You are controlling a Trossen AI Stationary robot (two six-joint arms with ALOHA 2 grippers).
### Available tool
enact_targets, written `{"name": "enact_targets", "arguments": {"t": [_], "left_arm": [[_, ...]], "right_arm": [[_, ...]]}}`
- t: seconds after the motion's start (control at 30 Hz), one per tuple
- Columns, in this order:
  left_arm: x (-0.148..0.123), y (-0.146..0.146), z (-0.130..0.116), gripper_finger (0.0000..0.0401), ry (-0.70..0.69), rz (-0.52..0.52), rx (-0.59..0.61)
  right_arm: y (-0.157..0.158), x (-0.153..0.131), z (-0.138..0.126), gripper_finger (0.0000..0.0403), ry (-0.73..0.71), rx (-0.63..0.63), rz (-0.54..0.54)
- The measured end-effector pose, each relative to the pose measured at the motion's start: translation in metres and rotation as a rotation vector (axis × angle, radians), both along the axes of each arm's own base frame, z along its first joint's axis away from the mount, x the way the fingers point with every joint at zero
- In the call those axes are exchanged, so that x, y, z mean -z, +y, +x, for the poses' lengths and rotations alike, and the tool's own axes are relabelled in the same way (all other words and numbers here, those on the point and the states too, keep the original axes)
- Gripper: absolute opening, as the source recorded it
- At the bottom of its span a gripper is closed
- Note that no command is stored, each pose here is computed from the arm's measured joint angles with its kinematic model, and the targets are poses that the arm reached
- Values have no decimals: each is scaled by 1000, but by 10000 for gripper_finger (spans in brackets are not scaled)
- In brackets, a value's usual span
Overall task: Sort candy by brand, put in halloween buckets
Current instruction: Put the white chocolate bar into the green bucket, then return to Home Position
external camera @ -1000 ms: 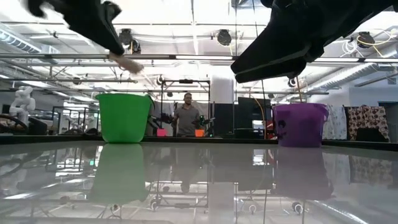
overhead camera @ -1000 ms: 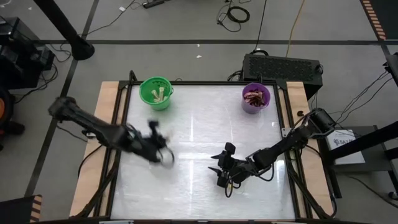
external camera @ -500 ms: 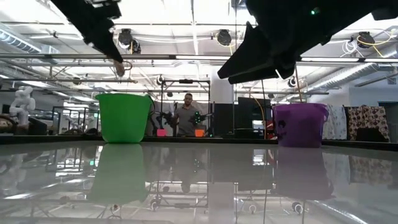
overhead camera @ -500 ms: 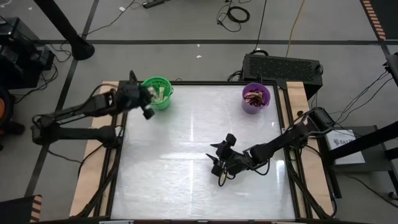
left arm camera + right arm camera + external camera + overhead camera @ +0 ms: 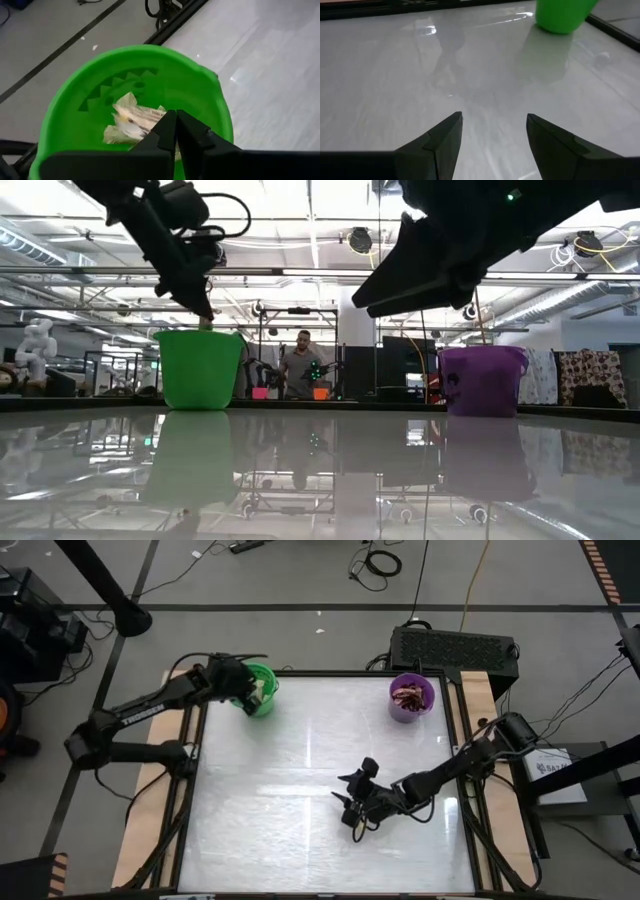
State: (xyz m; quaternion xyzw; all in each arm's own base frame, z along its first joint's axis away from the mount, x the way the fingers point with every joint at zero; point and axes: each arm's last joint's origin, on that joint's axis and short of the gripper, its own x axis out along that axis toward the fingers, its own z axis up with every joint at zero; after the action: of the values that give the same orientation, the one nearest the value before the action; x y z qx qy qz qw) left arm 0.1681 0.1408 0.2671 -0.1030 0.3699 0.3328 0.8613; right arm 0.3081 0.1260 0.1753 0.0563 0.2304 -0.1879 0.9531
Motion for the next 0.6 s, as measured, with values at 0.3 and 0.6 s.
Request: {"name": "enact_targets", "arguments": {"t": [0.3, 0.6], "left_arm": [[-3, 1, 1, 98, -20, 25, -5], [-22, -15, -12, 127, -146, 9, 50]], "right_arm": [[1, 0, 0, 212, -4, 2, 27], [-2, -3, 1, 212, 3, -20, -21]]}}
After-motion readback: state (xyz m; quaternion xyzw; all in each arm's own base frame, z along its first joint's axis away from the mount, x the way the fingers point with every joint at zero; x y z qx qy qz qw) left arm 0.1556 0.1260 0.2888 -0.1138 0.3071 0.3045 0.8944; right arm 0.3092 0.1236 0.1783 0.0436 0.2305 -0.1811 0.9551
